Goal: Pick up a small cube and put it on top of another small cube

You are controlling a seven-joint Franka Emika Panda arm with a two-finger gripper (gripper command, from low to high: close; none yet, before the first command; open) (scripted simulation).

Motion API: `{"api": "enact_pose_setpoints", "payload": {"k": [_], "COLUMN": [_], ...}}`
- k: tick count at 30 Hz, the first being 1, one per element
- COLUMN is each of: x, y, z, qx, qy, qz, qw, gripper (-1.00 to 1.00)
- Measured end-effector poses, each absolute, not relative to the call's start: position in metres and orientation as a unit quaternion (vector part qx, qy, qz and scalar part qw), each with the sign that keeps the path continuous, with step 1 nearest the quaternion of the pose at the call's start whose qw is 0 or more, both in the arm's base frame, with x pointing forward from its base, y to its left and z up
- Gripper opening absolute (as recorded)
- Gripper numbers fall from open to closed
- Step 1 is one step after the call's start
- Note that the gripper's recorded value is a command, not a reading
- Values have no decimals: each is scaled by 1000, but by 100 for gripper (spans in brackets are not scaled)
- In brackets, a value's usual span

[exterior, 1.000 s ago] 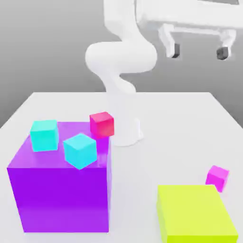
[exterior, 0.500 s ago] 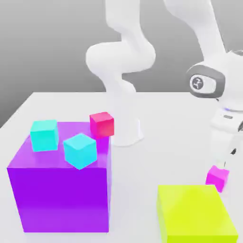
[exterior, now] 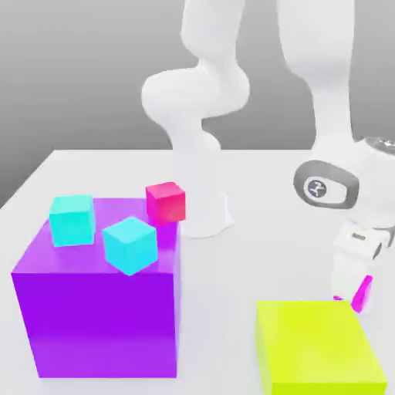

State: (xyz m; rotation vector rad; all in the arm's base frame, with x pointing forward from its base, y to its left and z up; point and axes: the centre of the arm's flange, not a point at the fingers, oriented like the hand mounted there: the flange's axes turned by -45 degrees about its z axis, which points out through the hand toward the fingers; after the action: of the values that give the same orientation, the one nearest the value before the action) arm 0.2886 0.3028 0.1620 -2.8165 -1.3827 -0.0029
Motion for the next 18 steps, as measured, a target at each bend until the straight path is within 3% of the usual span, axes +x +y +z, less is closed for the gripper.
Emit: {"api": "enact_pose_setpoints", "payload": {"k": [3, 8, 12, 18], "x": [289, 348, 368, 377], "y": [300, 228, 179, 87], "z": [193, 247, 294, 363], "qx": [-898, -929, -943, -968], "qy": [-440, -367, -327, -244], "qz": [-1, -4, -4, 1], "qw": [-1, -37, -55, -56], "gripper": [-100, -100, -100, -100]}}
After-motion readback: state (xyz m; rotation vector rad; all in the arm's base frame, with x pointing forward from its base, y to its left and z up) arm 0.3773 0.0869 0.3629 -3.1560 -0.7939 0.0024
